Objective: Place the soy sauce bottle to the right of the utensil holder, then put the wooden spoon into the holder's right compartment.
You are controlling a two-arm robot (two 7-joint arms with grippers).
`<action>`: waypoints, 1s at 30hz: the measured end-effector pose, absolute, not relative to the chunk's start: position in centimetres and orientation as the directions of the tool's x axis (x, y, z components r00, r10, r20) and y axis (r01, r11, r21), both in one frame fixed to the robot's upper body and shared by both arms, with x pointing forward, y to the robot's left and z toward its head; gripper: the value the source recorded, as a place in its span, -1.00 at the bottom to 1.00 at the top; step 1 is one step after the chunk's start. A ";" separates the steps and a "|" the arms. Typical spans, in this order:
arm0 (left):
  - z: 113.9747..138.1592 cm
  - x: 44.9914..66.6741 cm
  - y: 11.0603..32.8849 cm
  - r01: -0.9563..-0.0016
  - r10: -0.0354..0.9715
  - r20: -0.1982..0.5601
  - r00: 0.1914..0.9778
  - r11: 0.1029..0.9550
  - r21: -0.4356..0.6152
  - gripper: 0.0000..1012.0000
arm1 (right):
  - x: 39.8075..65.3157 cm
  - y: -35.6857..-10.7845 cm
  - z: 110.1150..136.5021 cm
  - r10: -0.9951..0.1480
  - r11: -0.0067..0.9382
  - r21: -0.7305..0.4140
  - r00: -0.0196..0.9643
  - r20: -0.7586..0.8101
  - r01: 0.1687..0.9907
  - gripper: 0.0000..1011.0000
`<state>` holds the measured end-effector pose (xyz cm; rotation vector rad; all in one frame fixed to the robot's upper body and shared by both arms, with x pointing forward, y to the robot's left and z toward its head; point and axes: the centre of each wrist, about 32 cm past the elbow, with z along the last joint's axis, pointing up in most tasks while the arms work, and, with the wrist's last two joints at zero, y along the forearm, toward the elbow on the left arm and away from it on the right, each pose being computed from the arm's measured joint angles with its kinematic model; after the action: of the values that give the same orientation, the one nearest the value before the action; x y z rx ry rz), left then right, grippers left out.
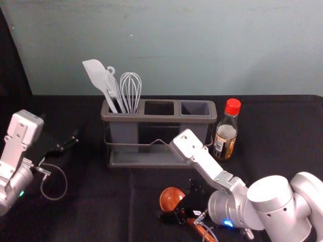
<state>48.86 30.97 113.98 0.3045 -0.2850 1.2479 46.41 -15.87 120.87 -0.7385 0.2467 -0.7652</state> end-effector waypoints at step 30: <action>114.0 48.9 31.0 -0.955 0.880 0.374 0.292 0.287 0.070 1.00 | 46.4 -15.9 120.7 -0.701 0.489 -0.686 0.710 0.058 0.539 0.66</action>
<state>48.86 30.97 113.98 0.3045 -0.2850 1.2480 46.40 -15.87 120.66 -0.7402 0.2425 -0.7624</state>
